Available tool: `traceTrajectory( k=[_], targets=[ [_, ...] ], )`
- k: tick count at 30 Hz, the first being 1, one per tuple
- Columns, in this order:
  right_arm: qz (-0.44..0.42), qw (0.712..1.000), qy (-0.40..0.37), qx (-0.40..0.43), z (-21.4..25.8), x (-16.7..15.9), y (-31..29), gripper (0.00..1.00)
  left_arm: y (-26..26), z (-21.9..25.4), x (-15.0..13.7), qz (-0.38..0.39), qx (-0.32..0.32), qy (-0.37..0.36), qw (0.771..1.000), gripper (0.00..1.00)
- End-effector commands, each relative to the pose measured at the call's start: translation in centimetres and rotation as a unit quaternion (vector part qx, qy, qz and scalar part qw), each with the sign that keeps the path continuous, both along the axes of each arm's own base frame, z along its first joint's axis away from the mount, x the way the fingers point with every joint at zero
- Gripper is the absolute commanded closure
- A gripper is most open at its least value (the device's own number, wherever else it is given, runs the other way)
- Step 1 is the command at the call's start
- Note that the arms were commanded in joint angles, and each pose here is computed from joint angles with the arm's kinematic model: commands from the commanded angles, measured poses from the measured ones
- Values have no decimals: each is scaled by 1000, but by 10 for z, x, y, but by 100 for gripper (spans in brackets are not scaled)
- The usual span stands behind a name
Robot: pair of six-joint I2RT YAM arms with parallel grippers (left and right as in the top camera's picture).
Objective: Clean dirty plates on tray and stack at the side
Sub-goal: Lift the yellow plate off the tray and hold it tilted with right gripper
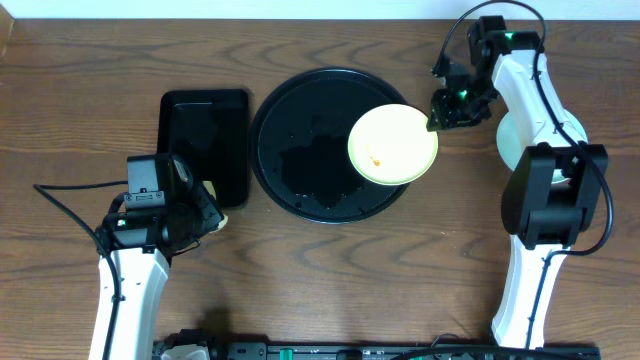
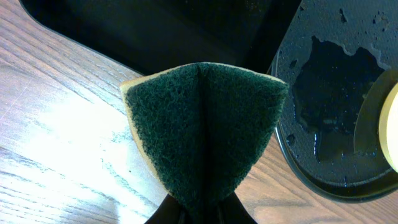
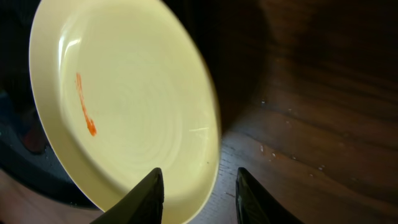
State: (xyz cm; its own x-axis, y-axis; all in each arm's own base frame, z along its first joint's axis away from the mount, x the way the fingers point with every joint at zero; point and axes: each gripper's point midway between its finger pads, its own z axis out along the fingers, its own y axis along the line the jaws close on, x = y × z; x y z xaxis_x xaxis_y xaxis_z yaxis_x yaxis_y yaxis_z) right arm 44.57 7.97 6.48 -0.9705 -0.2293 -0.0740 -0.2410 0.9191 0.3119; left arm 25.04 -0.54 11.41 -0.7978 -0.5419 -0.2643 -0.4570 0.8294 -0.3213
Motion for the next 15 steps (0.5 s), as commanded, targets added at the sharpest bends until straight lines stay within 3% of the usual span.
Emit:
traceTrajectory(
  k=[1,8,12,15],
  targets=[
    [17,1000,4,11,-8,-4,8,67,3,-1,0,0,8,3,1000,91],
    [13,1000,0,0,-32,-5,4,67,3,-1,0,0,8,3,1000,91],
    [13,1000,3,0,-40,-8,4,80,3,-1,0,0,8,3,1000,91],
    [6,1000,0,2,-40,-5,5,84,3,-1,0,0,8,2,1000,90]
  ],
)
